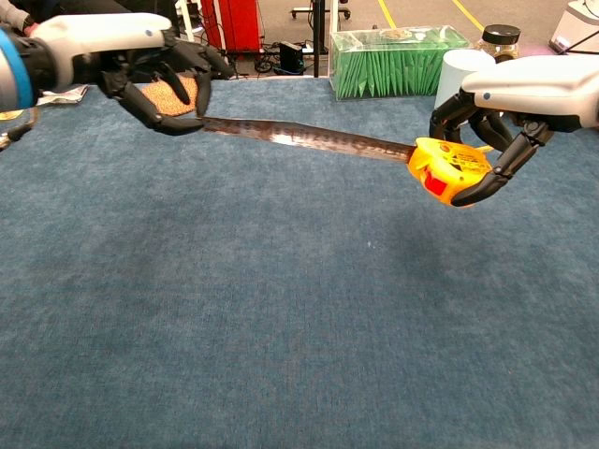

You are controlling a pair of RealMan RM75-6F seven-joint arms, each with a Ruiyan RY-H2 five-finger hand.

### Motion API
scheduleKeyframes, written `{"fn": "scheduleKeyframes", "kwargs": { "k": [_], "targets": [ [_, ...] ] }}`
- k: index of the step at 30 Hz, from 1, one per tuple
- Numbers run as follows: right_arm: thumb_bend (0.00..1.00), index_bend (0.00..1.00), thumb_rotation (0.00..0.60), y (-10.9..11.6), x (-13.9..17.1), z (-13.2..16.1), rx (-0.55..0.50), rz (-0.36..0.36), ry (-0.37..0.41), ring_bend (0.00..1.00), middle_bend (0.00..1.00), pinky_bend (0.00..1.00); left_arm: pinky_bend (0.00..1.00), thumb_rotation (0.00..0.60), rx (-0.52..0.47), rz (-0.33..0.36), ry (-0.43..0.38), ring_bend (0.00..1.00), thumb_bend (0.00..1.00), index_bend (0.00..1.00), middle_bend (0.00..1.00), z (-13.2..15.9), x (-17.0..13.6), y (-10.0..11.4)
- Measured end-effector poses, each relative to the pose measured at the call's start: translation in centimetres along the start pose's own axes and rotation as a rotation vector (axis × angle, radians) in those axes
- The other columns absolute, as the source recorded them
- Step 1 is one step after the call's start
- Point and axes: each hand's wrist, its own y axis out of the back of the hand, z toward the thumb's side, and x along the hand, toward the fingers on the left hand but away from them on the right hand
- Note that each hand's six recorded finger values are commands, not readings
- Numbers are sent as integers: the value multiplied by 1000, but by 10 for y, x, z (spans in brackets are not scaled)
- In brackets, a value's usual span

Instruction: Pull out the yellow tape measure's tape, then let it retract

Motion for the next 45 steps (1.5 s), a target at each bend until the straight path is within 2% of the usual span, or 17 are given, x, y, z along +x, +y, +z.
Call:
{"fn": "scheduleKeyframes", "kwargs": {
  "k": [10, 22, 45],
  "targets": [
    [102, 617, 355, 0, 4, -10, -3, 1, -25, 691, 666, 576, 236, 600, -21, -2, 64, 12, 365, 619, 139, -28, -30, 9],
    [102, 618, 358, -2, 11, -19, 10, 11, -40, 691, 667, 576, 236, 600, -24, 6, 101, 12, 365, 618, 139, -44, -46, 18],
    [103, 619, 358, -6, 17, -28, 14, 20, -52, 691, 669, 576, 236, 600, -9, -8, 112, 12, 363, 619, 139, -51, -57, 27]
  ]
}}
